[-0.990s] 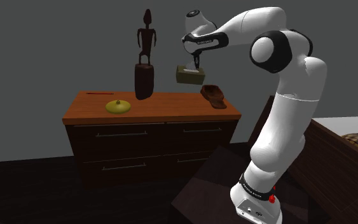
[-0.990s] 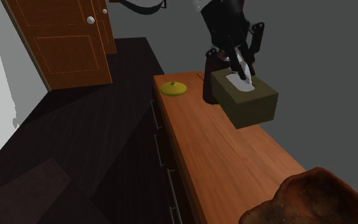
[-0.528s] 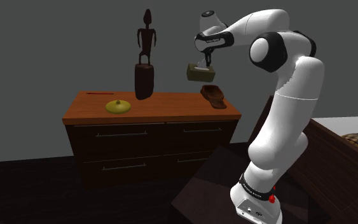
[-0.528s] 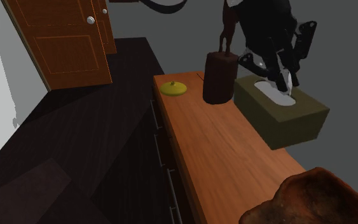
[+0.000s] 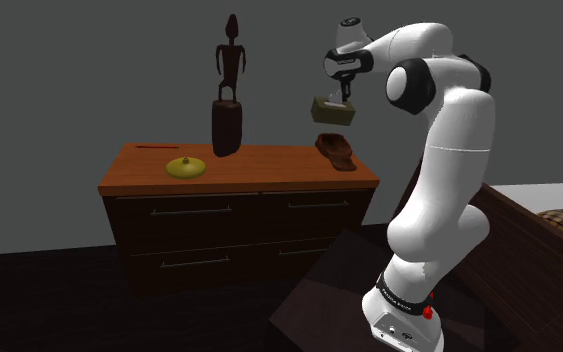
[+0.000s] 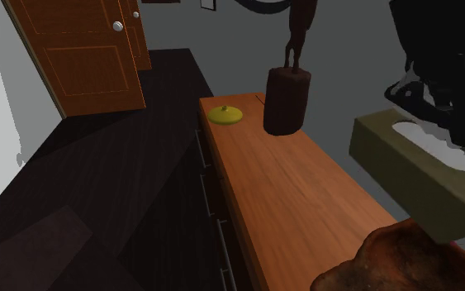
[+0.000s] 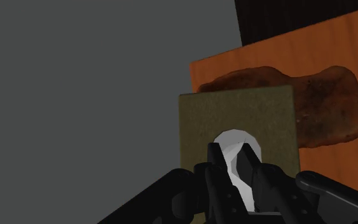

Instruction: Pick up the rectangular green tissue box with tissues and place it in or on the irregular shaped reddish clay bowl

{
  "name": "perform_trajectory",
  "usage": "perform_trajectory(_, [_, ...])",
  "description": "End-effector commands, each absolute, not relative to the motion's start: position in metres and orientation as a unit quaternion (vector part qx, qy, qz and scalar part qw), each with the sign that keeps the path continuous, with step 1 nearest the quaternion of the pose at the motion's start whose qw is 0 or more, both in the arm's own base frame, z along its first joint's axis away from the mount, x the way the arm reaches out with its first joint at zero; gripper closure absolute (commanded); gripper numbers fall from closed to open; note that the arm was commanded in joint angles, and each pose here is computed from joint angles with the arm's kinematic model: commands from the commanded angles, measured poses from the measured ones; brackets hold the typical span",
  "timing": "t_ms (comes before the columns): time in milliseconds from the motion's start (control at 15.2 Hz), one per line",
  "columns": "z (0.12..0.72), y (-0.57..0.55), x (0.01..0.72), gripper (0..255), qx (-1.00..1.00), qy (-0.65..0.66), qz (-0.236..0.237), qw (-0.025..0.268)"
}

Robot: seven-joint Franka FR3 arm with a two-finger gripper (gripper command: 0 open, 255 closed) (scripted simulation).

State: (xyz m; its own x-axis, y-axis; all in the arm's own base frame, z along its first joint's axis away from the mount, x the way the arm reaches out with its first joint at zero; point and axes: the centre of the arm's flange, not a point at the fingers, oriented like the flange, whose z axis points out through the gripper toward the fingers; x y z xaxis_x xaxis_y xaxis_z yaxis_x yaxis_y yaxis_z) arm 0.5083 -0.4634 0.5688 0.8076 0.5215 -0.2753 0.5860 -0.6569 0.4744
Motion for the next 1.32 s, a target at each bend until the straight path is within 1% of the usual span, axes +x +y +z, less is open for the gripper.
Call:
perform_trajectory(0, [0.572,-0.487,0.499,255,0.908,0.306,-0.057,0.281])
perform_trajectory(264, [0.578,-0.534,0.481,255,0.908,0.306,-0.057,0.281])
perform_trajectory(1254, [0.499,-0.534,0.481,255,0.908,0.306,-0.057,0.281])
